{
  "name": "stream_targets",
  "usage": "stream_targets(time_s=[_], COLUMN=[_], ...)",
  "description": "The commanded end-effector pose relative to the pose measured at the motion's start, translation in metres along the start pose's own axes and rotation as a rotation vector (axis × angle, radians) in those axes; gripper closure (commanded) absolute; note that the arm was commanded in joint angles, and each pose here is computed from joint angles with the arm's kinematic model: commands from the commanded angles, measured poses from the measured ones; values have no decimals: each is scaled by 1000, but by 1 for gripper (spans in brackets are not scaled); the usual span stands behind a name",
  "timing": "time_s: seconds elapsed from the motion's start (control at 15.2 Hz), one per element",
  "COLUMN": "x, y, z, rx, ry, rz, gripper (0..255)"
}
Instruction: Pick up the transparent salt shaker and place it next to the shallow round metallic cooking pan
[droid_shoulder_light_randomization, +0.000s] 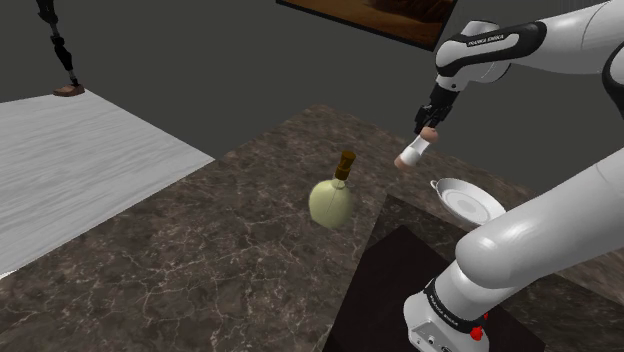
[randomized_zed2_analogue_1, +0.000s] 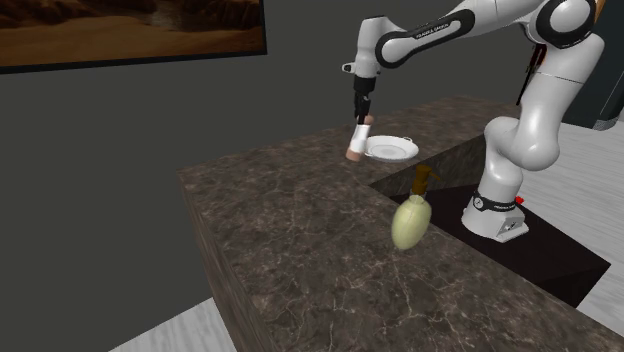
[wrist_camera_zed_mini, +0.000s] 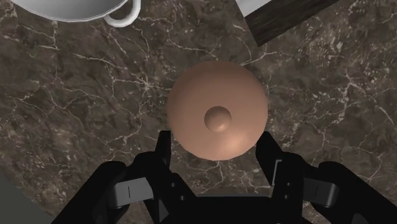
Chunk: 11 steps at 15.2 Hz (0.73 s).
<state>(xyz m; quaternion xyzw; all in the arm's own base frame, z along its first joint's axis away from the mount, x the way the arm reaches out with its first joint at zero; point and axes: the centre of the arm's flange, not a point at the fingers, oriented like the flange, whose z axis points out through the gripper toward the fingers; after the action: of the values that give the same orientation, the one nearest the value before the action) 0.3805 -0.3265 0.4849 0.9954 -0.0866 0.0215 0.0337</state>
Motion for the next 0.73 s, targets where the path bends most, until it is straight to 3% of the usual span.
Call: stream_targets(time_s=[0.0,0.66], x=[1,-2], y=[0,-4], z=[12,64], rx=[0,0], ry=[1,1], rz=[0,0], gripper=[255,255])
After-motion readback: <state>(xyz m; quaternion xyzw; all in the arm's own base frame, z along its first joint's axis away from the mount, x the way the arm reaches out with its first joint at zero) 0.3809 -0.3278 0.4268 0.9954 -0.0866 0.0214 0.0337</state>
